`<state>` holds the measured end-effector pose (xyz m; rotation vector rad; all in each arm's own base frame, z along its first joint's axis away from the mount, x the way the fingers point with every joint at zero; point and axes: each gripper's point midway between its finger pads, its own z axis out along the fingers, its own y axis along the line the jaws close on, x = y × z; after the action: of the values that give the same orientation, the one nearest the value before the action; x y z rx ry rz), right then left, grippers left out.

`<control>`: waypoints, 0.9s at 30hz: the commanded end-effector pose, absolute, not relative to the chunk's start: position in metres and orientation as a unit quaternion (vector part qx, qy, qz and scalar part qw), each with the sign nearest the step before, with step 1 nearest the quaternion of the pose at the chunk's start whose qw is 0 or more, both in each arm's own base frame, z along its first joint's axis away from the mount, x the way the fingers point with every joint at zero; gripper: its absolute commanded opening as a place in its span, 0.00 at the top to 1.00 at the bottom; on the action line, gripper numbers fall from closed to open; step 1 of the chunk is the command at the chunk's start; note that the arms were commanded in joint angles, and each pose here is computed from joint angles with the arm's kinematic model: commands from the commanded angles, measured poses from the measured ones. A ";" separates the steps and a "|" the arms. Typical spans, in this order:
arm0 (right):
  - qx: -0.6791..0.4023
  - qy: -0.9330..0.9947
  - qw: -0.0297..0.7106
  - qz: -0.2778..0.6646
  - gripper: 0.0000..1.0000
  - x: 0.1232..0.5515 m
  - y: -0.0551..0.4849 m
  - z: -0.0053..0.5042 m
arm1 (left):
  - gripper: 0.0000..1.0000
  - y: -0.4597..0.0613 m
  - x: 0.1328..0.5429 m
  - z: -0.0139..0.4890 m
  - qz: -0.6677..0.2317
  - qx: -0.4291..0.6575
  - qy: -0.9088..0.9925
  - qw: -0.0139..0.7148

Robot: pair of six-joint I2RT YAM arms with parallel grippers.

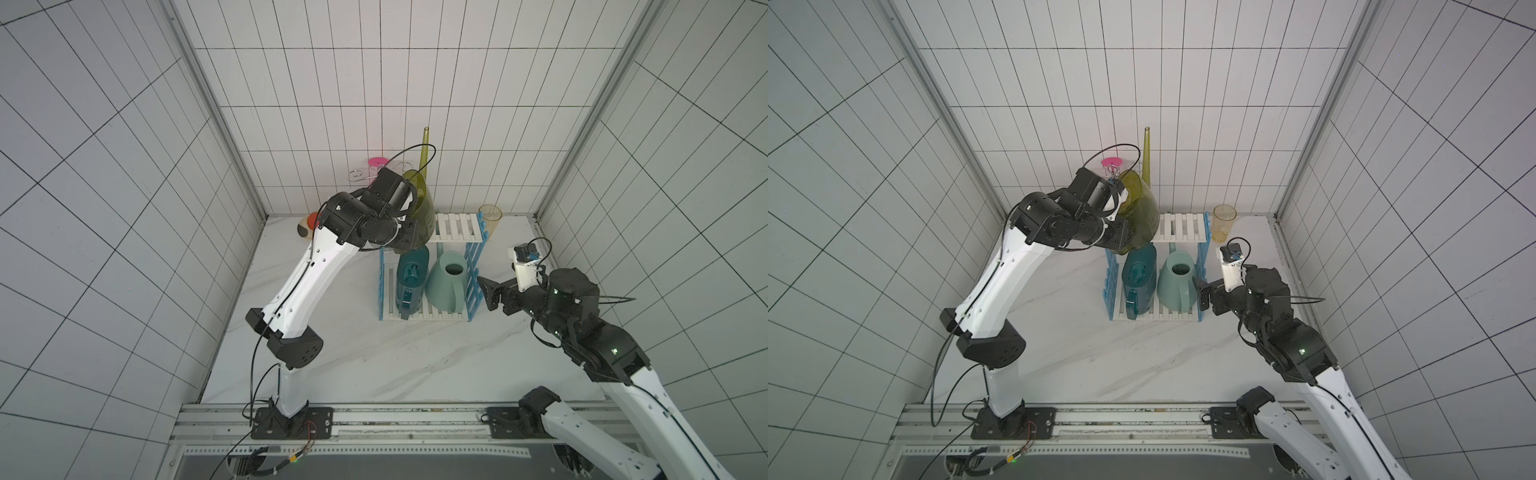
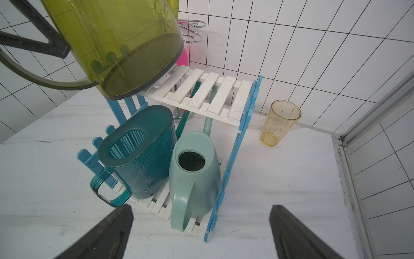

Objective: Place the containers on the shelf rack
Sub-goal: 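Place the container on the shelf.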

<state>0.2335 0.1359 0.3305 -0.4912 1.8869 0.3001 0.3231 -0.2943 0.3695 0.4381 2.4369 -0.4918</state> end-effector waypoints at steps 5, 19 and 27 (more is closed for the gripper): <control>-0.194 0.798 0.557 0.127 0.01 0.236 0.132 0.331 | 1.00 -0.297 0.338 0.389 -0.183 0.172 0.901 0.354; -0.190 0.797 0.560 0.127 0.01 0.234 0.130 0.331 | 0.79 -0.299 0.348 0.379 -0.167 0.172 0.904 0.353; -0.189 0.795 0.562 0.127 0.01 0.234 0.129 0.332 | 0.73 -0.300 0.351 0.375 -0.166 0.172 0.906 0.350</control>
<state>0.2316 0.1345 0.3292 -0.4823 1.8849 0.3060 0.3377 -0.2952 0.3657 0.4534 2.4091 -0.4294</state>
